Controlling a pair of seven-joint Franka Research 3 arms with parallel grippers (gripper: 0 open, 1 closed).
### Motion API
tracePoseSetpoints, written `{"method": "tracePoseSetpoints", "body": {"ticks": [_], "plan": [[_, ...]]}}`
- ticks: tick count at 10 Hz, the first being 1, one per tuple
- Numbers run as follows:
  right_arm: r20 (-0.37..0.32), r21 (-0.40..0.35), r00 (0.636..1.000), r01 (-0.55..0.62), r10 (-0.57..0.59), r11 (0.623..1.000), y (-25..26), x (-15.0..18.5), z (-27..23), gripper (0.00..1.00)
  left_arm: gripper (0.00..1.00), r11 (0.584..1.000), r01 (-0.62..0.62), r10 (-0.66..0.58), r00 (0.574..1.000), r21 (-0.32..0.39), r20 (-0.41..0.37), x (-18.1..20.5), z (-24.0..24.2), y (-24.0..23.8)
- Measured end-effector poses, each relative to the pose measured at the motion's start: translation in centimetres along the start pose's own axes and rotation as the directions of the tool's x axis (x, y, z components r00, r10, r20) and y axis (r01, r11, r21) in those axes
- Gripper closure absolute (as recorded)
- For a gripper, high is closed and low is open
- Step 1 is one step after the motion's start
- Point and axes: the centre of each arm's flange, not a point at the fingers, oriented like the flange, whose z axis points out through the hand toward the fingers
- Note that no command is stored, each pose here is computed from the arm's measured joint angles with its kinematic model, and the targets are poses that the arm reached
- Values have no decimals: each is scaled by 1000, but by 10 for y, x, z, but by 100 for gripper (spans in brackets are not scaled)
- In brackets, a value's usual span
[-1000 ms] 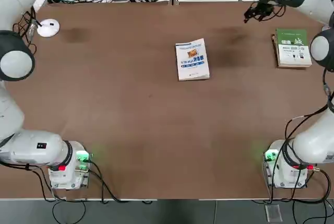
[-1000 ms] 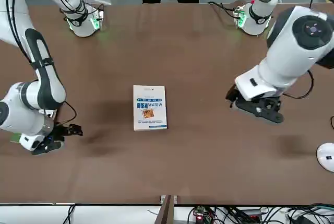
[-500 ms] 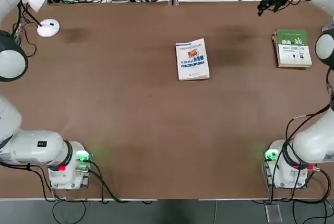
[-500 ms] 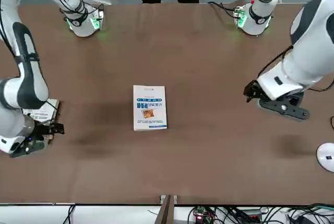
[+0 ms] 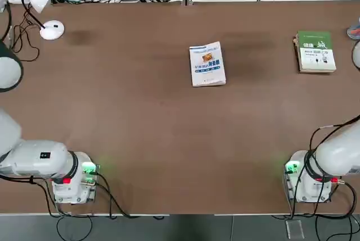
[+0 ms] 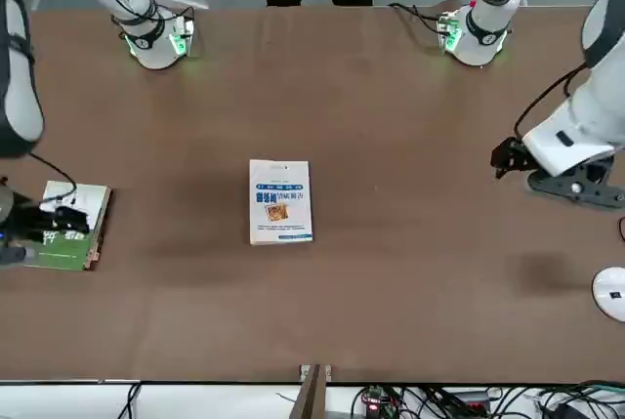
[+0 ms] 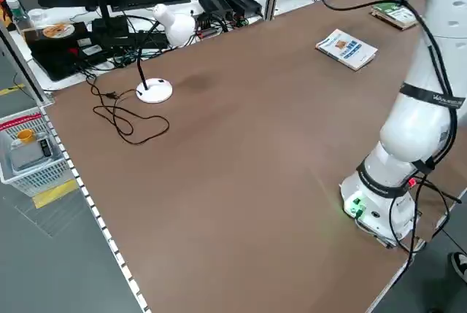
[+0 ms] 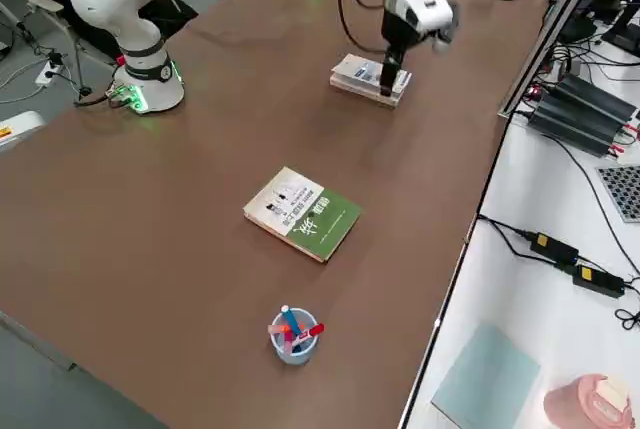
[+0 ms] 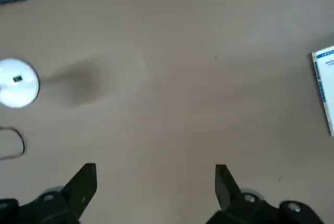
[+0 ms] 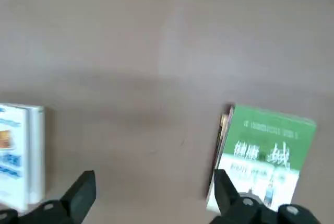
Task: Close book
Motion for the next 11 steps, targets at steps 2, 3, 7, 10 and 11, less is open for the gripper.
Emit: {"method": "tracePoseSetpoints", "body": {"ticks": [2, 3, 7, 10, 11], "plan": [[0, -4, 999, -44, 44, 999, -23, -22, -42, 0, 0, 1000, 27, -27, 1000, -6, 12, -22, -7, -13], [-7, -7, 999, -48, 48, 999, -30, -31, -58, 0, 0, 999, 38, -38, 999, -4, 18, -34, -10, -16], [-30, -54, 998, -63, 61, 997, -26, -66, -91, 0, 0, 998, 56, -56, 998, 15, 24, -81, -23, -14], [-51, -80, 996, -81, 77, 994, -13, -82, -107, 0, 0, 997, 79, -80, 996, 27, 33, -109, -36, -22], [-59, -84, 995, -86, 81, 993, -10, -86, -113, 0, 0, 995, 92, -93, 995, 28, 38, -116, -39, -29]]}}
